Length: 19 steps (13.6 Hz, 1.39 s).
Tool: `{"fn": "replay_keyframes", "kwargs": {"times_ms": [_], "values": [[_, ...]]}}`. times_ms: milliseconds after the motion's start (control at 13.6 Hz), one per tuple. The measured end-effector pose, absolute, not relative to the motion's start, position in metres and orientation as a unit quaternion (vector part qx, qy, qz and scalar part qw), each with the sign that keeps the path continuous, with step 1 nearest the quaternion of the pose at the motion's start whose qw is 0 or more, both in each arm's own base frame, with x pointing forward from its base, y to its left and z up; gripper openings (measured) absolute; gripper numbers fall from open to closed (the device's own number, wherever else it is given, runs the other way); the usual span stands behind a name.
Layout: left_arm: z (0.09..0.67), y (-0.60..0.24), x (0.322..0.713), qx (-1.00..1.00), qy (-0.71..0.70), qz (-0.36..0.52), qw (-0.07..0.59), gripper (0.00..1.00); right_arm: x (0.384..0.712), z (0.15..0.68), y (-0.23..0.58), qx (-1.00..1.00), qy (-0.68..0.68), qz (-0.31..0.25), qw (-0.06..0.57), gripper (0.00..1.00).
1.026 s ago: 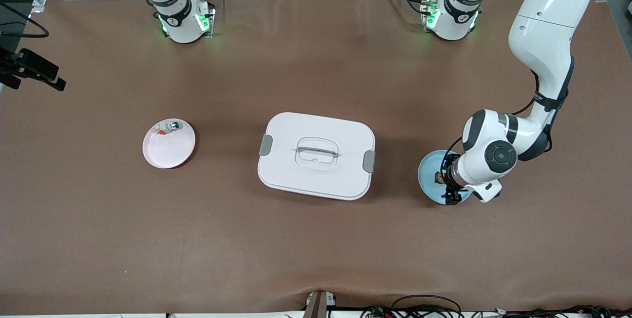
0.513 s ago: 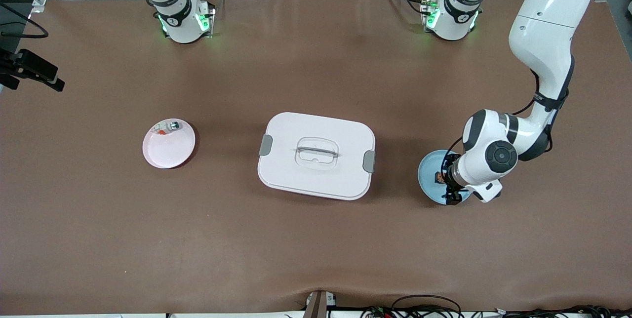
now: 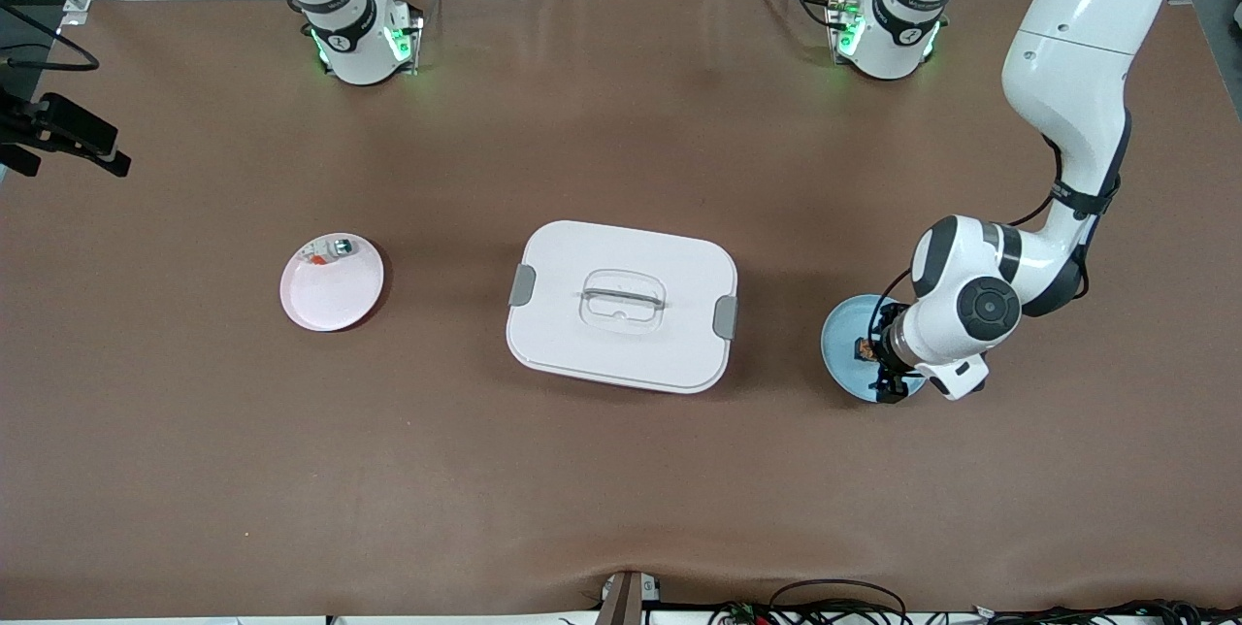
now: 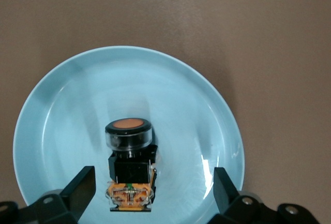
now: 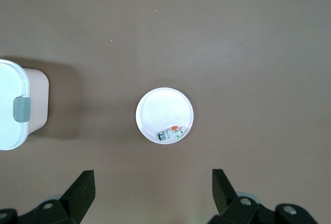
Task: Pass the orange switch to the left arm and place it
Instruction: 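Lower the switch with the left gripper onto the light-blue plate, then open the left gripper to release the switch on the plate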
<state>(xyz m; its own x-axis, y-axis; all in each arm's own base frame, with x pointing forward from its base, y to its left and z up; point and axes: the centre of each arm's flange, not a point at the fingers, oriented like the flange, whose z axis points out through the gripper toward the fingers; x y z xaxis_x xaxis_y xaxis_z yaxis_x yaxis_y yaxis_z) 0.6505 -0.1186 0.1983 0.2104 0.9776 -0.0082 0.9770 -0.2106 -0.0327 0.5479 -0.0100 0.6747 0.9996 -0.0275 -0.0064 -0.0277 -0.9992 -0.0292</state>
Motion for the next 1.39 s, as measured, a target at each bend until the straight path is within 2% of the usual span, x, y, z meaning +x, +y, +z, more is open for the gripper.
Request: {"fn": "replay_keyframes", "kwargs": {"times_ms": [440, 733, 1392], "values": [[0.208, -0.095, 0.661, -0.869, -0.494, -0.017, -0.014, 1.0, 0.548, 0.675, -0.01, -1.0, 0.014, 0.003, 0.015, 1.0], [0.221, -0.1, 0.653, -0.932, -0.361, -0.018, -0.026, 1.0, 0.548, 0.675, -0.01, -1.0, 0.014, 0.003, 0.015, 1.0], [0.238, -0.087, 0.645, -0.985, -0.162, -0.035, -0.034, 1.0, 0.548, 0.675, -0.01, -1.0, 0.014, 0.003, 0.015, 1.0]]}}
